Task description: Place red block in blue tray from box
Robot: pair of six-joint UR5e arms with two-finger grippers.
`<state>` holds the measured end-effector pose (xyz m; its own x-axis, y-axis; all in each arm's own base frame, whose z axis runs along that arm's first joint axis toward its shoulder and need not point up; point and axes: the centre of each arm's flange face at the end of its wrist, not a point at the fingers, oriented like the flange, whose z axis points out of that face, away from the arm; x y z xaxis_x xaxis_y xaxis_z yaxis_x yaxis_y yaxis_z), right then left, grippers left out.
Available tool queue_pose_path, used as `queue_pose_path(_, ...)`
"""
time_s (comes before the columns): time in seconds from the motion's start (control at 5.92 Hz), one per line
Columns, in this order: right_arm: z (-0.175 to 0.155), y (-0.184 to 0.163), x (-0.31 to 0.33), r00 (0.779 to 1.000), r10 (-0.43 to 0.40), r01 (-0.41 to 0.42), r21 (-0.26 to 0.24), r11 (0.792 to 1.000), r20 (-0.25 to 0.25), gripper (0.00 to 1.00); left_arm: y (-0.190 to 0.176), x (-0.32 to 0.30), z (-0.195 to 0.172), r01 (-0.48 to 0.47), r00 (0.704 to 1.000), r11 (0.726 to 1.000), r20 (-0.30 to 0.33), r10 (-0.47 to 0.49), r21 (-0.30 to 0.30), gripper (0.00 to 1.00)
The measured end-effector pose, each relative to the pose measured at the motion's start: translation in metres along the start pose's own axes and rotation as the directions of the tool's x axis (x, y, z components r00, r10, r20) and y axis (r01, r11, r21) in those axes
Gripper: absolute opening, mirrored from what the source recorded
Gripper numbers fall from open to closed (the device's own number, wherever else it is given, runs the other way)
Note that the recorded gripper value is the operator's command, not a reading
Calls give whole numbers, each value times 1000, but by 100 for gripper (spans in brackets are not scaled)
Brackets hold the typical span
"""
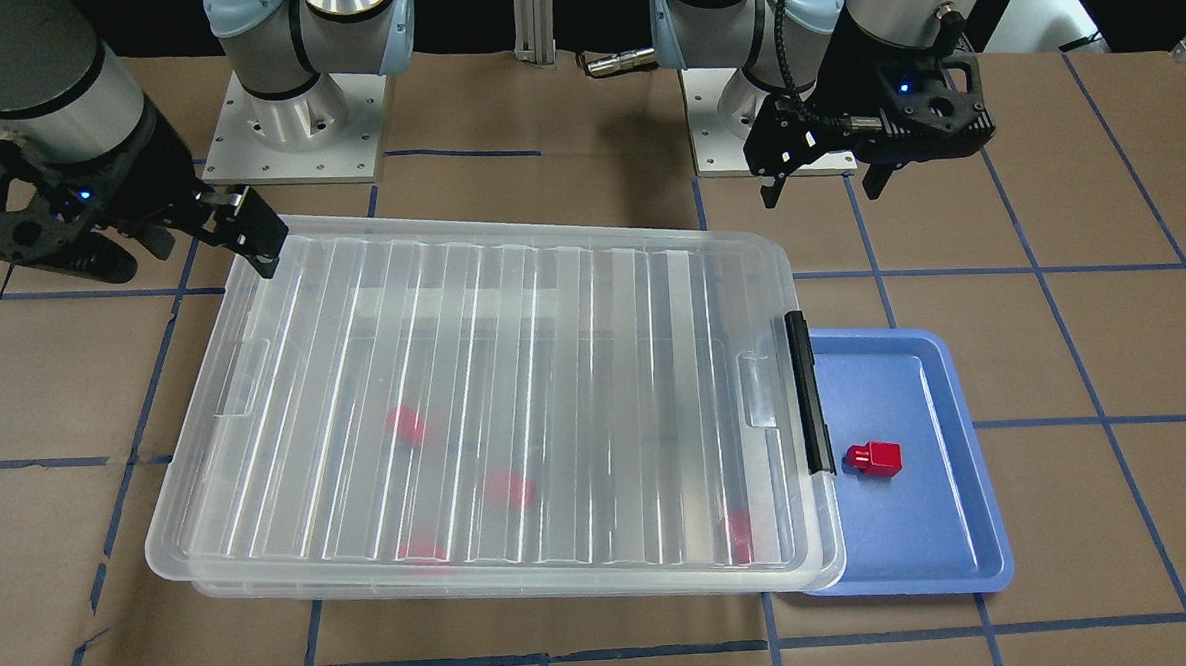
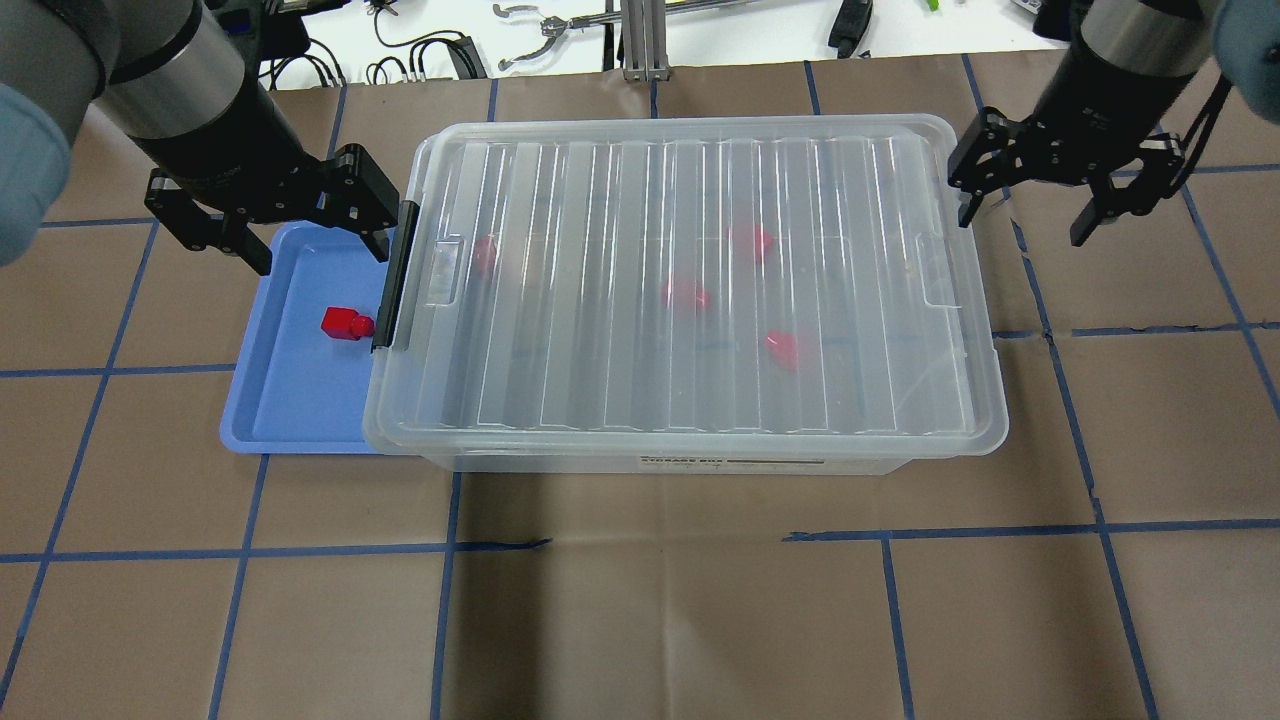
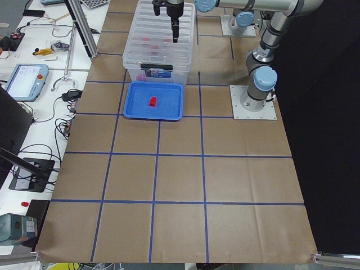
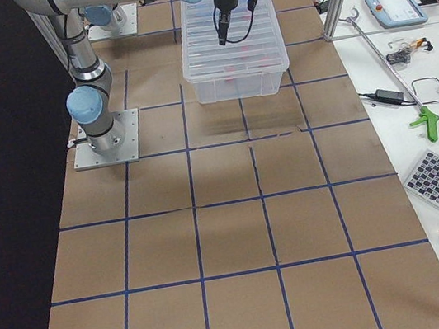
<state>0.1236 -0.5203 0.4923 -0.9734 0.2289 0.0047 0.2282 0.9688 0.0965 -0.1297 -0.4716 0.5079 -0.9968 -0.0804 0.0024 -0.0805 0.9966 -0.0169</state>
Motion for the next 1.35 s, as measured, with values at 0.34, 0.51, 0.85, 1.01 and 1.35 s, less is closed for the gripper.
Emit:
queue_pose_path(0.34,-10,12,-16,999,-54,54,20,998,-7,100,0,0,0,0,1000,1000,0,0,0,98)
queue_pose_path(0.51,-15,16,-16,997,-78,78,33,996,-7,100,0,0,0,0,1000,1000,0,0,0,98)
queue_pose_path(0.85,-19,21,-14,996,-88,89,46,995,-6,100,0,0,0,0,1000,1000,0,0,0,98)
queue_pose_path(1.01,-19,21,-12,996,-86,86,46,995,-5,100,0,0,0,0,1000,1000,0,0,0,98)
queue_pose_path(1.35,-19,21,-12,996,-84,84,46,995,-4,100,0,0,0,0,1000,1000,0,0,0,98)
